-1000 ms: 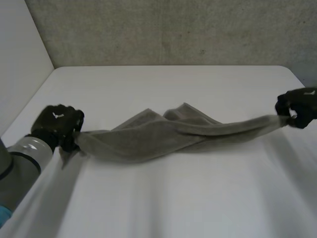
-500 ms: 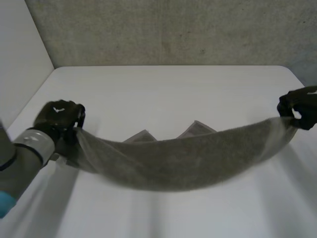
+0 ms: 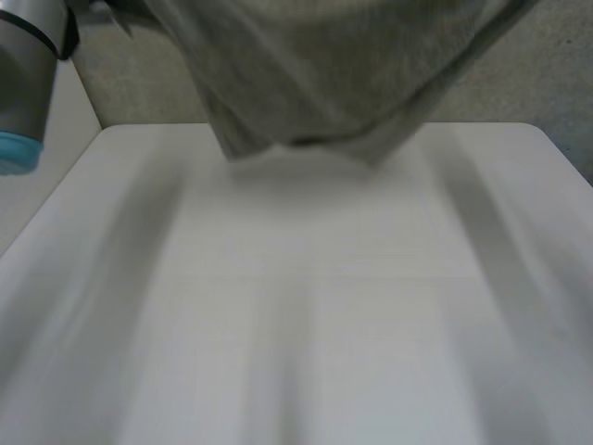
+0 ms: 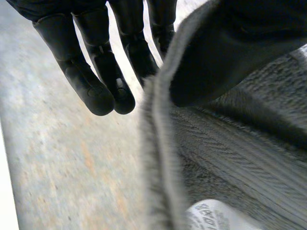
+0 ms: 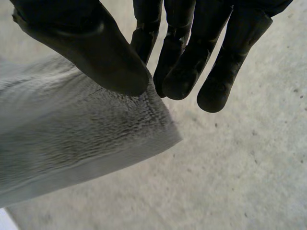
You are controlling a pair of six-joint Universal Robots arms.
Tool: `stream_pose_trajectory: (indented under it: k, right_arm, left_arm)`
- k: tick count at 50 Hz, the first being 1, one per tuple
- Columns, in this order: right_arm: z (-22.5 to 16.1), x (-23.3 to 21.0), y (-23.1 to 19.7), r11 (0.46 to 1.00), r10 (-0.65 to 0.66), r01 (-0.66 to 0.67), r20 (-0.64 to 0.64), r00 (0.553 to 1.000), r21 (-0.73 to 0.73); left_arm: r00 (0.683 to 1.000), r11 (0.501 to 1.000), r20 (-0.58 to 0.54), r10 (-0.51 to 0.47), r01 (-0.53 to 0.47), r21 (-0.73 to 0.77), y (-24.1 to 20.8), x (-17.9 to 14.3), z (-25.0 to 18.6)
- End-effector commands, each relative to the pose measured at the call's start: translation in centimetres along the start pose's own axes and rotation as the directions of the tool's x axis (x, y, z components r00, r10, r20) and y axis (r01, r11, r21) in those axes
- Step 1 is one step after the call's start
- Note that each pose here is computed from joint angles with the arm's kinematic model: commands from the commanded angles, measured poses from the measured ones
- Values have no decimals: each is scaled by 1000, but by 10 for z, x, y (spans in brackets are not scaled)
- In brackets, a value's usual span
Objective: Fold the towel.
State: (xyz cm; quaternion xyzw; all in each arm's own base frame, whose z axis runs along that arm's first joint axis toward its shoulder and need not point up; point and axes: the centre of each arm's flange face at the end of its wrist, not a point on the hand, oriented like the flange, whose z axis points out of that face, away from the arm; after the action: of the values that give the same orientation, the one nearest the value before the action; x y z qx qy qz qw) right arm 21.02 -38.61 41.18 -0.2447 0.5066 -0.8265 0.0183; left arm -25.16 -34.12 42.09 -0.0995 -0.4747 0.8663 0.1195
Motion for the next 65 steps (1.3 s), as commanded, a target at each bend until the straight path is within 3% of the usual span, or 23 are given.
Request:
stream_pose_trajectory:
  k: [1,5,7,10,12,13,15,16,18,23,29,35,40,46,51,65]
  right_arm:
    - [-23,-13,25,984,100,-79,129,987,-161]
    - [-30,-24,49,963,118,-71,169,979,-260]
    - [-42,-41,84,924,133,-40,224,965,-380]
    - [-51,-50,102,896,140,-13,256,956,-443]
    - [-73,-69,133,828,163,53,330,930,-559]
    - [-73,-69,133,827,163,54,330,930,-559]
    - [-97,-83,163,745,203,116,389,898,-657]
    - [-97,-83,163,744,203,117,390,898,-657]
    - [-117,-93,184,674,262,144,418,870,-724]
    - [-131,-81,198,618,304,115,372,877,-778]
    - [-133,-51,177,652,292,68,333,896,-755]
    - [-138,-32,171,654,290,38,297,910,-755]
    - [-141,-15,163,662,270,21,264,926,-750]
    - [-150,3,163,634,281,-13,216,935,-773]
    - [-163,5,159,588,355,-42,211,911,-808]
    - [-201,16,145,565,324,84,314,892,-821]
  left_arm:
    - [1000,984,12,2,1,-179,41,-11,-16]
    - [1000,958,11,1,2,-287,74,-13,-33]
    - [1000,916,-12,-2,-3,-402,113,-10,-57]
    - [999,892,-35,2,-17,-451,131,-7,-69]
    - [994,834,-99,36,-85,-545,166,-2,-98]
    - [994,834,-99,37,-85,-545,166,-2,-99]
    - [980,770,-176,98,-187,-610,197,1,-128]
    - [979,770,-176,99,-187,-610,197,1,-128]
    - [957,723,-246,153,-278,-633,212,3,-151]
    - [943,678,-273,188,-326,-659,219,-4,-173]
    - [947,672,-243,208,-319,-669,207,-18,-179]
    - [949,678,-212,232,-314,-665,192,-29,-181]
    - [949,704,-214,232,-316,-636,175,-29,-180]
    - [950,729,-225,216,-310,-611,158,-30,-185]
    - [950,731,-245,195,-307,-609,150,-26,-196]
    - [951,722,-251,181,-302,-622,138,-26,-221]
